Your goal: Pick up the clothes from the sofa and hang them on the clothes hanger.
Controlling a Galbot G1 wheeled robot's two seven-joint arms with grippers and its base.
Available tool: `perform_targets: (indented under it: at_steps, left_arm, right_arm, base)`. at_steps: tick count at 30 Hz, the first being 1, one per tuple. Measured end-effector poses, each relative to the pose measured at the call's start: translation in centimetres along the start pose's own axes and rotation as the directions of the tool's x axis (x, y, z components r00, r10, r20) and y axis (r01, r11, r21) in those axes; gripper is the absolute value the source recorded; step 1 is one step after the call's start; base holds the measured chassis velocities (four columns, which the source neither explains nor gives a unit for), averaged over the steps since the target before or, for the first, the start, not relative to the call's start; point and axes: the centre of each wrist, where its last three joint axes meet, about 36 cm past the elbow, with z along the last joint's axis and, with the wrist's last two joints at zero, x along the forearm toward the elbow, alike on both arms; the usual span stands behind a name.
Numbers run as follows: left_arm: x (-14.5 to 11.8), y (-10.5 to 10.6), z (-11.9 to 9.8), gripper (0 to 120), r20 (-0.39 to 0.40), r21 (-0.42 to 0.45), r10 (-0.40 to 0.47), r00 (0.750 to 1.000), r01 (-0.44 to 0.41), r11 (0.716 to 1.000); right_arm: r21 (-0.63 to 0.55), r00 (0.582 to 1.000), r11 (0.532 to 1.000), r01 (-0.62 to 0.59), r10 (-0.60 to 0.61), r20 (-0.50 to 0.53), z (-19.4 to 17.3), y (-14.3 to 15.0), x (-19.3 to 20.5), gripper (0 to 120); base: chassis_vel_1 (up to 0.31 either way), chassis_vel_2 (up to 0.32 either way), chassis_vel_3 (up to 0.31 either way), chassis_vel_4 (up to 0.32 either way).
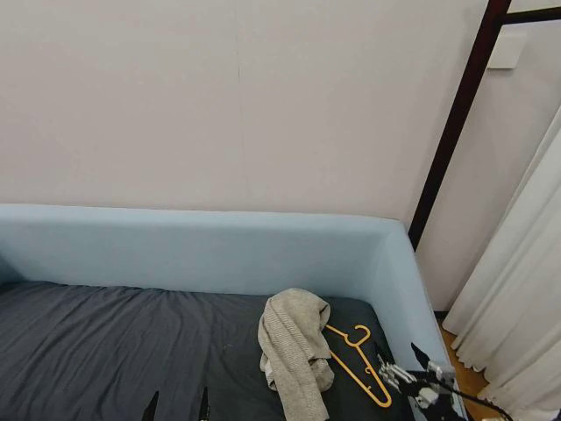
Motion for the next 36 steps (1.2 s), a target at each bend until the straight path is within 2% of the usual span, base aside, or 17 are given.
perform_targets:
  at_steps: [3,4,8,9,10,13,14,17,19,24,29,36]
  left_arm:
    - [0.1,0.0,0.1,100,-0.002,0.002,-0.018,1.000,0.018,1.000]
    - [0.1,0.0,0.1,100,-0.002,0.002,-0.018,1.000,0.018,1.000]
    - [0.3,0.1,0.3,100,-0.010,-0.002,-0.041,0.999,0.041,0.999]
    - [0.3,0.1,0.3,100,-0.010,-0.002,-0.041,0.999,0.041,0.999]
    - [0.4,0.1,0.4,100,-0.013,-0.003,-0.049,0.999,0.049,0.999]
    - [0.7,-0.1,0.5,100,-0.020,0.001,-0.077,0.997,0.077,0.997]
    - [0.7,-0.1,0.5,100,-0.020,0.001,-0.077,0.997,0.077,0.997]
    - [1.1,0.0,0.5,100,-0.029,-0.002,-0.096,0.995,0.096,0.995]
    - [1.3,0.1,0.5,100,-0.032,-0.004,-0.099,0.995,0.099,0.995]
    - [1.4,0.0,0.4,100,-0.023,0.000,-0.121,0.992,0.121,0.993]
    - [2.0,-0.4,0.4,100,-0.029,0.005,-0.134,0.991,0.134,0.991]
    - [2.2,-0.6,0.3,100,-0.013,0.027,-0.149,0.989,0.149,0.988]
  right_arm:
    - [0.041,0.996,0.996,0.076,-0.074,-0.056,-0.5,0.1,-3.7,100]
    - [0.041,0.996,0.996,0.076,-0.074,-0.056,-0.5,0.1,-3.7,100]
    - [0.107,0.983,0.984,0.144,-0.130,-0.128,-0.5,0.6,-9.8,100]
    - [0.107,0.983,0.984,0.144,-0.130,-0.128,-0.5,0.6,-9.8,100]
    - [0.125,0.978,0.979,0.163,-0.144,-0.151,-0.3,0.8,-11.4,100]
    - [0.167,0.960,0.962,0.218,-0.181,-0.212,-0.2,2.0,-16.9,100]
    - [0.167,0.960,0.962,0.218,-0.181,-0.212,-0.2,2.0,-16.9,100]
    - [0.158,0.943,0.953,0.259,-0.214,-0.254,-0.3,4.2,-20.4,100]
    - [0.160,0.935,0.947,0.277,-0.227,-0.272,0.1,5.1,-21.3,100]
    - [0.180,0.884,0.924,0.338,-0.246,-0.397,4.6,8.1,-24.7,100]
    - [0.178,0.877,0.925,0.335,-0.237,-0.417,6.9,9.7,-27.0,100]
    - [0.247,0.890,0.929,0.274,-0.148,-0.432,9.0,8.2,-28.3,98]
  base:
    - [0.000,0.000,0.000,0.000]
    - [0.000,0.000,0.000,0.000]
    - [0.000,0.000,0.000,0.000]
    - [0.000,0.000,0.000,0.000]
    - [0.000,0.000,0.000,0.000]
    - [0.000,0.000,0.000,0.000]
    - [0.000,0.000,0.000,0.000]
    - [0.000,0.000,0.000,0.000]
    - [0.000,0.000,0.000,0.000]
    - [0.000,0.000,0.000,0.000]
    - [0.000,0.000,0.000,0.000]
    - [0.000,0.000,0.000,0.000]
